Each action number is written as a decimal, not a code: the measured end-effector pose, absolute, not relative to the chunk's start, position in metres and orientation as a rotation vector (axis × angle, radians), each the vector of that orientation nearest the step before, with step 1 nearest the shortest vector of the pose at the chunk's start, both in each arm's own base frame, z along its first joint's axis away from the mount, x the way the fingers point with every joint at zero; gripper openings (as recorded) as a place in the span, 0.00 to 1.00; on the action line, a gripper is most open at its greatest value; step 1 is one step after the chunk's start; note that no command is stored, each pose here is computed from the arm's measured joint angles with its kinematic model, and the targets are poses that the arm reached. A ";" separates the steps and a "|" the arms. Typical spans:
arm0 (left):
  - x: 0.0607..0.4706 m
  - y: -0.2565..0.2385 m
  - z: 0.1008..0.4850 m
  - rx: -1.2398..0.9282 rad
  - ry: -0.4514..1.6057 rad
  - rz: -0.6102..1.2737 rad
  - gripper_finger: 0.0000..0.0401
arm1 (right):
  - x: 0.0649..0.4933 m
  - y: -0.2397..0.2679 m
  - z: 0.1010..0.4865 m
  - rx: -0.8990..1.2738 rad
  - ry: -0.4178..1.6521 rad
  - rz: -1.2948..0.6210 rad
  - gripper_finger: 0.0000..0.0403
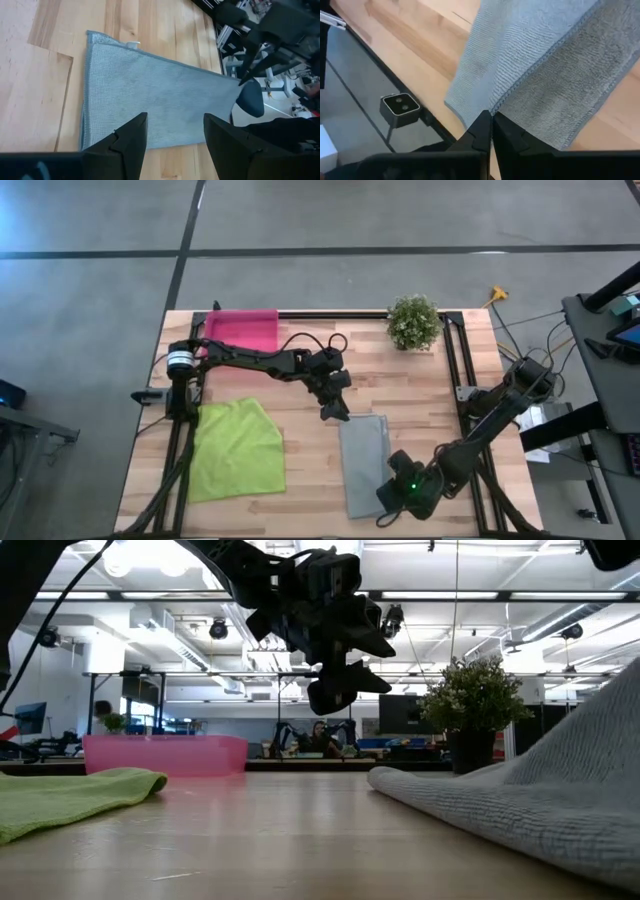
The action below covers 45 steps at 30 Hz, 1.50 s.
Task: Roll microfiber towels into tight, uniform cylinder then place into a basket
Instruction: Roll the blue microfiber cloth
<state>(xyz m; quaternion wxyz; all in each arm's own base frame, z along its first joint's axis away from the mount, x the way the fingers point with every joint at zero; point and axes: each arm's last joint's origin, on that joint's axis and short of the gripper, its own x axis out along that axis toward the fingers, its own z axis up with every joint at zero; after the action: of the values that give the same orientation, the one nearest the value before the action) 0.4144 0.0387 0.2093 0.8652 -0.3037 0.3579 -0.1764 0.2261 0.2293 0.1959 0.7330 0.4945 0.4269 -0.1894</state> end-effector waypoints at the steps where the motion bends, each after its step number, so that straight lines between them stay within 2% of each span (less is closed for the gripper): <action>1: 0.414 0.039 0.209 -0.636 0.750 -0.370 0.44 | 0.226 0.230 0.197 1.077 0.939 -0.426 0.02; 11: 0.414 0.038 0.209 -0.636 0.752 -0.371 0.44 | 0.210 0.228 0.175 1.219 1.022 -0.582 0.02; 24: 0.413 0.035 0.205 -0.639 0.766 -0.374 0.44 | 0.210 0.238 0.176 1.338 1.071 -0.510 0.02; 28: 0.413 0.035 0.205 -0.636 0.764 -0.375 0.44 | 0.205 0.239 0.162 1.300 1.178 -0.536 0.02; 37: 0.413 0.035 0.205 -0.638 0.765 -0.376 0.44 | 0.210 0.246 0.138 1.273 1.201 -0.572 0.02; 45: 0.413 0.032 0.205 -0.639 0.770 -0.383 0.44 | 0.218 0.259 0.122 1.349 1.267 -0.503 0.02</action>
<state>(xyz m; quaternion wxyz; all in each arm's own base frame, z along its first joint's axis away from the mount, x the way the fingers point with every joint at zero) 0.4128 0.0322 0.2049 0.8599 -0.3043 0.3668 -0.1827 0.2177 0.2591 0.1218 0.5744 0.5756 0.5410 -0.2147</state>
